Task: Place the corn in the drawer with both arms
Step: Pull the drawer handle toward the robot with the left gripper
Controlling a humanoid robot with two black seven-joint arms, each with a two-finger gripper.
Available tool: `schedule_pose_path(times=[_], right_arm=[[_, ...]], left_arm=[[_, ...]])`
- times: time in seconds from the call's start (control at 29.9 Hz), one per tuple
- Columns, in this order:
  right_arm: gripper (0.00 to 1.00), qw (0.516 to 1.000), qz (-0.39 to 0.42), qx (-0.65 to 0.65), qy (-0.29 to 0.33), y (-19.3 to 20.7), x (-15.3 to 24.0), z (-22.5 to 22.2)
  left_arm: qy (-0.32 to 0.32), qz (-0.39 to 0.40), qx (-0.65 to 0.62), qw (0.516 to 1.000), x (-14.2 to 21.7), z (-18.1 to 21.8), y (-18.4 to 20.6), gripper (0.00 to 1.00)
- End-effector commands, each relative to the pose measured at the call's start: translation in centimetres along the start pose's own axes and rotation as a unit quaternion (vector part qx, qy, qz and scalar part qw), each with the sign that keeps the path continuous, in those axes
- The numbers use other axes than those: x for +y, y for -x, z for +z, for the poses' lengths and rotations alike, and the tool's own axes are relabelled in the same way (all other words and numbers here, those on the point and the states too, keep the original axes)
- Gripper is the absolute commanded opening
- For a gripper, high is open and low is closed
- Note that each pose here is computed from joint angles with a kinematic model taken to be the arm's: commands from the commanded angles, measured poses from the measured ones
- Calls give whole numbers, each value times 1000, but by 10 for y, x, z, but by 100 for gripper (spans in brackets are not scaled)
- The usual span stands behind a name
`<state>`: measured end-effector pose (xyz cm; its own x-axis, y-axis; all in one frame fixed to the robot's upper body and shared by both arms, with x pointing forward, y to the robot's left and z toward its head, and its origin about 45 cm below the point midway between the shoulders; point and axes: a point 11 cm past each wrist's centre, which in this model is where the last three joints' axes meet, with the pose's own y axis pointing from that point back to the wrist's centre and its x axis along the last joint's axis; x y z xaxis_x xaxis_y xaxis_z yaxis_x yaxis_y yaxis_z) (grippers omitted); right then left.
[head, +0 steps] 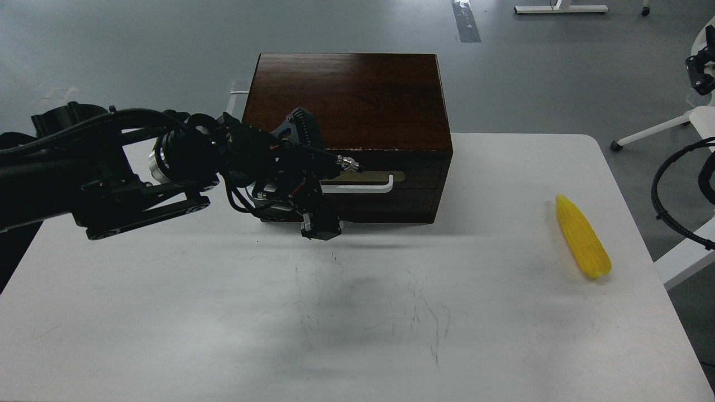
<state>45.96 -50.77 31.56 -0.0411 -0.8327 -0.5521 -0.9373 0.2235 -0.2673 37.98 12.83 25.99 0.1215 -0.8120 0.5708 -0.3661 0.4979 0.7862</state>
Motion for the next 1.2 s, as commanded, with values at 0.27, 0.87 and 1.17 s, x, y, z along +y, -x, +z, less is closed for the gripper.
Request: schedule_pose_path(times=[0.27, 0.87, 1.17], right_arm=[[100, 1000, 2, 3, -3, -3, 0, -4], [100, 1000, 3, 3, -1, -3, 1, -2], [100, 1000, 2, 3, -3, -3, 0, -4]], left_arm=[[13, -8, -6, 1000, -8, 9, 2, 88], [33, -3, -10, 999, -9, 19, -2, 76], [41, -1, -13, 999, -9, 22, -5, 50]])
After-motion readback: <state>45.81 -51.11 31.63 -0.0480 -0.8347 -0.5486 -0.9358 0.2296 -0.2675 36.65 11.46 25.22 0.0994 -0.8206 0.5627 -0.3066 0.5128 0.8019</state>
